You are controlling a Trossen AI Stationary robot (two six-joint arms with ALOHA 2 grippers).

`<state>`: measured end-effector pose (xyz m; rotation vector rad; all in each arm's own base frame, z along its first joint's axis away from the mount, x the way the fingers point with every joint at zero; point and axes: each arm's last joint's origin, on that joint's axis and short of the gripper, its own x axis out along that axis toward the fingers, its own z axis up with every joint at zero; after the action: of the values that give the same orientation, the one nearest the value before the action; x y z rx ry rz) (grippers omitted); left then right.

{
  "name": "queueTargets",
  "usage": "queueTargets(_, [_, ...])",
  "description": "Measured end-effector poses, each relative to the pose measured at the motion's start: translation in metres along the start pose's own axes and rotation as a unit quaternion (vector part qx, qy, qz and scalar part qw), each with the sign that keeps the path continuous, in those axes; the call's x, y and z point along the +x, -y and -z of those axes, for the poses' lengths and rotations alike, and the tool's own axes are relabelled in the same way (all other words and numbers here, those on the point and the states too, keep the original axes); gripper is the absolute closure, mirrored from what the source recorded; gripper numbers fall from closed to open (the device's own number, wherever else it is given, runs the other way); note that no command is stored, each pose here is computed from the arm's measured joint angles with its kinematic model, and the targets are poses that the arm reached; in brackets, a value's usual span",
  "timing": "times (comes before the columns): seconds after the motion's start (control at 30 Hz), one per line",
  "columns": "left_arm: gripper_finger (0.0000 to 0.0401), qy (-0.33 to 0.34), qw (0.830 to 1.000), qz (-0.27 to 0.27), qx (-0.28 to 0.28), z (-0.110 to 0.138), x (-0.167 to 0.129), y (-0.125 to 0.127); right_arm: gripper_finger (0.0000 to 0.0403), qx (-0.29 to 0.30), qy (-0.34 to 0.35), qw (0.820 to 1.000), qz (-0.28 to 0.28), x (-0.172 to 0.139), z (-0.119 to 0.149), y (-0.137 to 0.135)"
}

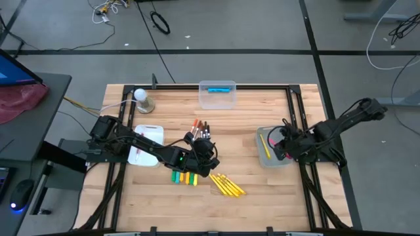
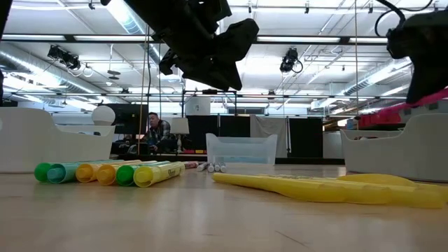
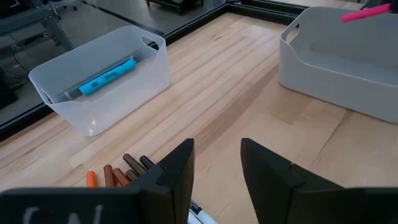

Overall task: Pick & Place Markers
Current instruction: Put the pink pen into the gray bin

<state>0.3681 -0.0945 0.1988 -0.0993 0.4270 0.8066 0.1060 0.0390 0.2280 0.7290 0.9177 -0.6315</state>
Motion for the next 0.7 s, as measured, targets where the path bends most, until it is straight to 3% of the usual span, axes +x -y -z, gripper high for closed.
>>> queueTargets(0.53, [0.0263, 0.000, 1.000, 0.001, -0.001, 0.000, 0.000, 0.000, 0.0390, 0.074, -0.014, 0.988, 0.134, 0.043, -0.017, -0.011])
queueTargets(0.7, [0.0263, 0.000, 1.000, 0.001, -0.001, 0.000, 0.000, 0.000, 0.0385, 0.092, -0.008, 0.986, 0.139, 0.061, -0.022, -0.021])
